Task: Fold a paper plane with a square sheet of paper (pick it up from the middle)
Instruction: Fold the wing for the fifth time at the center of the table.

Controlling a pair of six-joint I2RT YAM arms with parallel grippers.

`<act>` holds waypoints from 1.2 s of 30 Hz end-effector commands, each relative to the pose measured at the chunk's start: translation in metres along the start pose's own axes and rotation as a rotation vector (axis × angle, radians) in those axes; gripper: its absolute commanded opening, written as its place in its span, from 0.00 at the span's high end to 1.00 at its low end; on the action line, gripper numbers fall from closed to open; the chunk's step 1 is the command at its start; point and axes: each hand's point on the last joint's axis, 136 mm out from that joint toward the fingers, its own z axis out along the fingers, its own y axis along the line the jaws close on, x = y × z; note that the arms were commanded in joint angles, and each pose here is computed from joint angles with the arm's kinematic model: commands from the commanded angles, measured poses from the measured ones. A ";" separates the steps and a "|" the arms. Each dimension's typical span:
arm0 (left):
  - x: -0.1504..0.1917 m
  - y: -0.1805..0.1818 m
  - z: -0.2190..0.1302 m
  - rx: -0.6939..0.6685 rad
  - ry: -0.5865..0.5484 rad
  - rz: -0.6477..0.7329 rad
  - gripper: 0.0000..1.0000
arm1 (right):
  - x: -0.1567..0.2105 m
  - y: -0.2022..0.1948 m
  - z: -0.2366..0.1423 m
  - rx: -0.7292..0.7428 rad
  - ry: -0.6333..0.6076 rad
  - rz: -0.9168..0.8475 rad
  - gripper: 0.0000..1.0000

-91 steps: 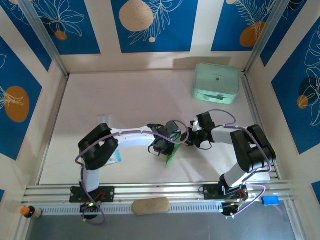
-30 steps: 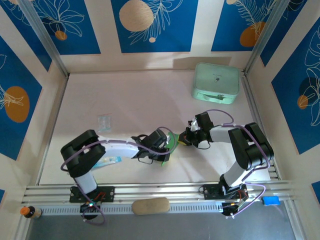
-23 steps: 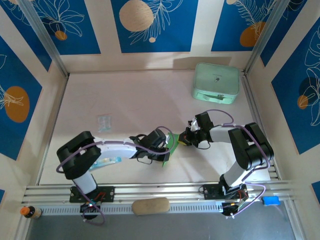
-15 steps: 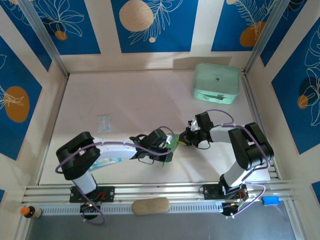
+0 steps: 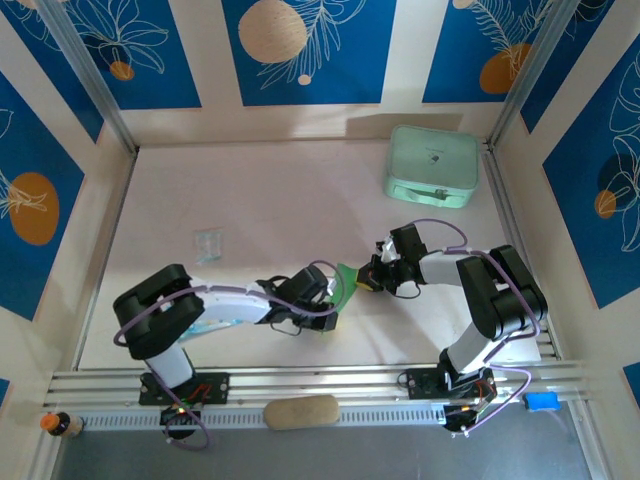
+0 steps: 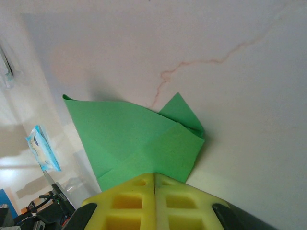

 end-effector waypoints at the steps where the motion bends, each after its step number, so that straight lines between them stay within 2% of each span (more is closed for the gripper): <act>1: 0.035 0.026 -0.007 -0.085 0.085 -0.047 0.89 | 0.015 -0.048 0.005 0.178 0.024 0.075 1.00; 8: 0.049 0.047 -0.029 -0.167 0.071 -0.056 0.90 | 0.014 -0.044 0.005 0.168 0.026 0.070 1.00; 14: 0.023 0.031 -0.062 -0.149 -0.074 -0.032 0.90 | 0.009 -0.017 0.005 0.091 0.036 0.019 0.98; 17: 0.008 0.029 -0.071 -0.152 -0.108 -0.048 0.87 | 0.004 0.007 0.001 0.039 0.037 -0.033 0.97; 22: -0.018 0.024 -0.073 -0.109 -0.133 -0.095 0.85 | 0.002 0.029 -0.012 0.017 0.031 -0.071 0.91; 27: -0.040 0.028 -0.070 -0.043 -0.141 -0.174 0.79 | 0.012 0.027 -0.035 0.045 -0.027 -0.048 0.83; 32: -0.055 0.024 -0.060 0.027 -0.107 -0.196 0.71 | 0.036 0.019 -0.047 0.034 -0.042 0.000 0.78; 36: -0.059 0.019 -0.044 0.054 -0.049 -0.194 0.70 | 0.053 0.014 -0.050 0.012 -0.035 0.022 0.75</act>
